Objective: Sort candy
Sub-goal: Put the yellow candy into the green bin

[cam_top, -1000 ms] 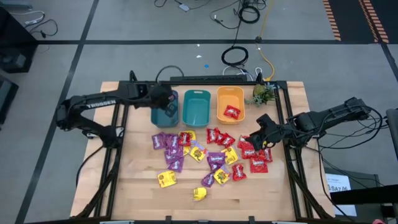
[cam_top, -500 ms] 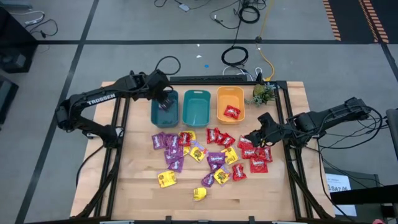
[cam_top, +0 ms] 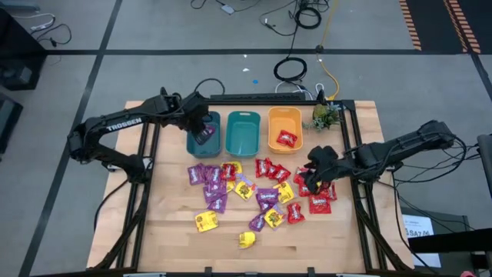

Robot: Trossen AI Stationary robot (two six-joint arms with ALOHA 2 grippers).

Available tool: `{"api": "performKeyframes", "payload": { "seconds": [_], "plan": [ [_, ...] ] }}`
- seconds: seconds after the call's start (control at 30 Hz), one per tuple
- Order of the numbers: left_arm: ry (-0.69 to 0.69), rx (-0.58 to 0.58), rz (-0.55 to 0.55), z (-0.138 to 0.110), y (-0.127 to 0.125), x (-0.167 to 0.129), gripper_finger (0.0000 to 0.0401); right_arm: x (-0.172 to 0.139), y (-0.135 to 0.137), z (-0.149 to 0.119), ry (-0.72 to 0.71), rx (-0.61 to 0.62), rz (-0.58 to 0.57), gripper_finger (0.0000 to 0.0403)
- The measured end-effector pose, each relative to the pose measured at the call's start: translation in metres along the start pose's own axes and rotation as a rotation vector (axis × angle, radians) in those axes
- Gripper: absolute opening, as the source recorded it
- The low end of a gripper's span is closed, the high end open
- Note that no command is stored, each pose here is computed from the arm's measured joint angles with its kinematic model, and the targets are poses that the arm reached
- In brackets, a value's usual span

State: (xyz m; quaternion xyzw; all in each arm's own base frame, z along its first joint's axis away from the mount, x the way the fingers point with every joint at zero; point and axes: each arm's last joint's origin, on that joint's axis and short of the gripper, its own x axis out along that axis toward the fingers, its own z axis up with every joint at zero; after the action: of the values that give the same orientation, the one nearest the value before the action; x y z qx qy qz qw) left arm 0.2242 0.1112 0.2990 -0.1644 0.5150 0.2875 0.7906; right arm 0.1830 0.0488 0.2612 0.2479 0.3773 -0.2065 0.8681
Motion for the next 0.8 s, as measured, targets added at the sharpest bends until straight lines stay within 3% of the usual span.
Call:
{"api": "performKeyframes", "payload": {
  "seconds": [0.17, 0.43, 0.67, 0.8],
  "plan": [
    [0.010, 0.034, -0.086, -0.011, -0.016, -0.014, 0.0130, 0.025, 0.016, 0.000, 0.002, -0.131, 0.000, 0.0187],
    [-0.148, 0.047, -0.226, -0.046, -0.042, -0.045, 0.0130, 0.069, 0.043, 0.002, -0.062, -0.346, 0.051, 0.0187],
    [-0.164, -0.043, -0.362, -0.082, -0.065, -0.042, 0.0130, 0.098, 0.053, 0.002, -0.097, -0.460, 0.064, 0.0187],
    [-0.163, -0.060, -0.364, -0.098, -0.080, -0.037, 0.0130, 0.113, 0.061, 0.007, -0.136, -0.458, 0.079, 0.0187]
  ]
}}
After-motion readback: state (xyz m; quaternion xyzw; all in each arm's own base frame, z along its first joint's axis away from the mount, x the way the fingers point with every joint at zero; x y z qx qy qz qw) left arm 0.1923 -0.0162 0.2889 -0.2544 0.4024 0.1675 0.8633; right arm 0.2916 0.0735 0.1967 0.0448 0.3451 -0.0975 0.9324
